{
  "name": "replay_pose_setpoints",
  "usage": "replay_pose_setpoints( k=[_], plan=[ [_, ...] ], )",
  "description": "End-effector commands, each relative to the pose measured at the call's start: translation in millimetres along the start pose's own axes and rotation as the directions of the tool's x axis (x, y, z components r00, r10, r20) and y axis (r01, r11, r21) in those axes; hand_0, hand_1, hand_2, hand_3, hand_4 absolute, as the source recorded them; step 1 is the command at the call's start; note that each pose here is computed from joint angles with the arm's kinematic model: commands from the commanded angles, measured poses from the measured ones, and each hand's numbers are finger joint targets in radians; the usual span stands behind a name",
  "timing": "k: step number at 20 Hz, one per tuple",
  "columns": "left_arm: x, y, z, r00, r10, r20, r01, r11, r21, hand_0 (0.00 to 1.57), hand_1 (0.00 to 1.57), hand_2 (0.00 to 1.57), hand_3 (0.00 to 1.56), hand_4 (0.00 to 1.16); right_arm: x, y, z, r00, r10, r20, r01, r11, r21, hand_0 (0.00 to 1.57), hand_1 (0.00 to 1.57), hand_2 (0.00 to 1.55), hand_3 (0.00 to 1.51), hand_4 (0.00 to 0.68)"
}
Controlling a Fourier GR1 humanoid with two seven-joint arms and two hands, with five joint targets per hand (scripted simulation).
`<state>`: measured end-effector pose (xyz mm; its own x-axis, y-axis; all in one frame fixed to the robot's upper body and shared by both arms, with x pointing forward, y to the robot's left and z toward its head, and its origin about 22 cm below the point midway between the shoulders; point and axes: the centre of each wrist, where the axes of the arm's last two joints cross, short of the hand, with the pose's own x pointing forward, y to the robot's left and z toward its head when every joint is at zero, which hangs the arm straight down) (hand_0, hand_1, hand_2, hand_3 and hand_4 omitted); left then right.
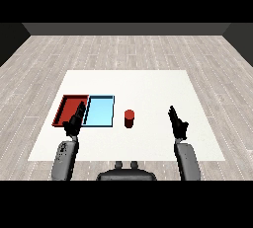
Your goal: Pick the red can and put it in the red box
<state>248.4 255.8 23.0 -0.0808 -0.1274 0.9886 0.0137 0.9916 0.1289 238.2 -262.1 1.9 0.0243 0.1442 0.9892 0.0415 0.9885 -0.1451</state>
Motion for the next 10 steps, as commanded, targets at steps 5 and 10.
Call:
replay_pose_setpoints(
  k=[5, 10],
  plan=[
    [-11.1, -8, -0.5, 0.996, 0.023, -0.082, -0.022, 1.000, 0.010, 0.00, 0.00, 0.00, 0.00, 0.00, 0.9, 24, -2.0, 0.9992, -0.040, 0.006, 0.040, 0.9989, 0.023, 0.00, 0.00, 0.00, 0.00, 0.000],
    [5.2, 0, -3.9, 0.931, 0.107, 0.349, -0.121, 0.993, 0.017, 0.00, 0.00, 0.00, 0.00, 0.00, 9.6, 29, 4.4, 0.9337, -0.139, 0.330, 0.126, 0.9902, 0.060, 0.00, 0.00, 0.00, 0.00, 0.000]
  ],
)
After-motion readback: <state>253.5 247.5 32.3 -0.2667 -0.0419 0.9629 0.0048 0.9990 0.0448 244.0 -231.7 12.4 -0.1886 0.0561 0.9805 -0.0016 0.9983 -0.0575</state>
